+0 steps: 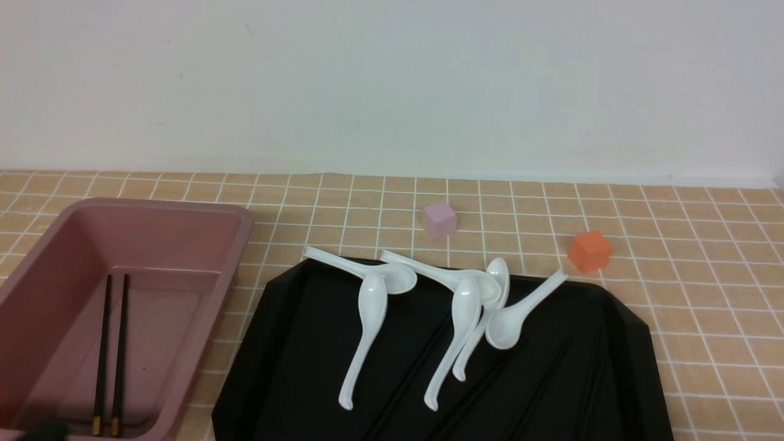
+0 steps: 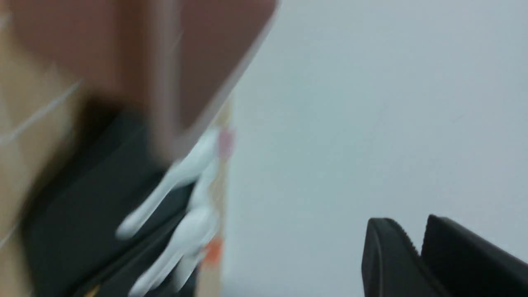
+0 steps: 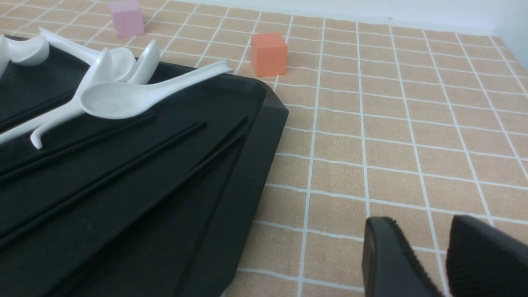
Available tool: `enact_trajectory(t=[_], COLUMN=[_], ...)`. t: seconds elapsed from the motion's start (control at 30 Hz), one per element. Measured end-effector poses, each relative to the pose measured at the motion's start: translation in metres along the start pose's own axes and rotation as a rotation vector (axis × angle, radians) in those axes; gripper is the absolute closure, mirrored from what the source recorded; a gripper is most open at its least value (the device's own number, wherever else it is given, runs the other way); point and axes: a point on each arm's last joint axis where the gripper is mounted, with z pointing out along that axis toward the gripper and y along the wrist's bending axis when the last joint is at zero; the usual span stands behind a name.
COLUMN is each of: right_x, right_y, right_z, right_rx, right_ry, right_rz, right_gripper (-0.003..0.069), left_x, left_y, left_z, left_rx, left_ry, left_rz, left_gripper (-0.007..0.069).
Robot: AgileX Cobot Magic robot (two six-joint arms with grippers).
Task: On brown tablecloth take chopsticks from black tray and put them in box.
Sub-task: 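Reach over to the black tray and grasp a pair of chopsticks with the left gripper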
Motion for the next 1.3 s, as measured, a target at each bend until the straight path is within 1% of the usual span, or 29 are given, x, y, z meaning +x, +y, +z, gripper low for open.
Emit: enact_trajectory(t=[0.03,0.1,0.2,0.23,0.27,0.3,0.33,0.37,0.43,0.47,0.5,0.53,0.57,0.63,0.67,0.73,0.77,0.87,0.97,1.03,1.13,1.2,1.27,1.3], right_x=[0.000,0.000,0.000,0.000,0.000,0.000,0.000,0.000,0.000,0.000,0.000,0.000,0.000,0.000,0.000,0.000,0.000,0.000,0.000,0.000,0.000,0.000,0.000,0.000], right_y=[0.000,0.000,0.000,0.000,0.000,0.000,0.000,0.000,0.000,0.000,0.000,0.000,0.000,0.000,0.000,0.000,0.000,0.000,0.000,0.000,0.000,0.000,0.000,0.000], right_z=[0.000,0.000,0.000,0.000,0.000,0.000,0.000,0.000,0.000,0.000,0.000,0.000,0.000,0.000,0.000,0.000,0.000,0.000,0.000,0.000,0.000,0.000,0.000,0.000], right_rx=[0.000,0.000,0.000,0.000,0.000,0.000,0.000,0.000,0.000,0.000,0.000,0.000,0.000,0.000,0.000,0.000,0.000,0.000,0.000,0.000,0.000,0.000,0.000,0.000], right_ry=[0.000,0.000,0.000,0.000,0.000,0.000,0.000,0.000,0.000,0.000,0.000,0.000,0.000,0.000,0.000,0.000,0.000,0.000,0.000,0.000,0.000,0.000,0.000,0.000], right_rz=[0.000,0.000,0.000,0.000,0.000,0.000,0.000,0.000,0.000,0.000,0.000,0.000,0.000,0.000,0.000,0.000,0.000,0.000,0.000,0.000,0.000,0.000,0.000,0.000], right_gripper=[0.0419,0.0419,0.0419,0.0419,0.0419,0.0419,0.0419,0.0419,0.0419,0.0419,0.0419,0.0419,0.0419,0.0419,0.0419,0.0419,0.0419,0.0419,0.0419,0.0419,0.0419,0.0419,0.0419,0.0419], left_x=[0.000,-0.003,0.003,0.008,0.010,0.015,0.021,0.025,0.032,0.033,0.033,0.032,0.029,0.023,0.020,0.018,0.018,0.027,0.041,0.059,0.081,0.095,0.109,0.114], left_y=[0.000,-0.012,-0.042,-0.059,-0.061,-0.074,-0.087,-0.095,-0.103,-0.107,-0.105,-0.106,-0.105,-0.101,-0.101,-0.101,-0.100,-0.093,-0.085,-0.075,-0.064,-0.055,-0.047,-0.046], left_z=[0.000,-0.002,-0.009,-0.014,-0.015,-0.018,-0.018,-0.016,-0.006,-0.001,0.007,0.011,0.023,0.043,0.052,0.068,0.075,0.097,0.112,0.123,0.136,0.145,0.155,0.157], left_rx=[0.005,0.067,0.138,0.170,0.165,0.162,0.114,0.050,-0.141,-0.228,-0.390,-0.426,-0.594,-0.800,-0.858,-0.914,-0.926,-0.934,-0.942,-0.955,-0.988,-1.029,-1.070,-1.072], left_ry=[-0.005,-0.045,-0.035,-0.023,-0.012,0.014,0.061,0.116,0.253,0.308,0.405,0.417,0.504,0.620,0.665,0.738,0.767,0.879,0.978,1.049,1.088,1.099,1.111,1.118], left_rz=[0.002,0.079,0.253,0.357,0.376,0.470,0.593,0.670,0.785,0.819,0.855,0.865,0.891,0.929,0.948,0.960,0.956,0.906,0.913,0.956,1.014,1.062,1.131,1.147], left_gripper=[0.0480,0.0503,0.0573,0.0614,0.0614,0.0638,0.0638,0.0638,0.0638,0.0638,0.0638,0.0638,0.0638,0.0638,0.0638,0.0638,0.0638,0.0638,0.0638,0.0638,0.0638,0.0634,0.0609,0.0597])
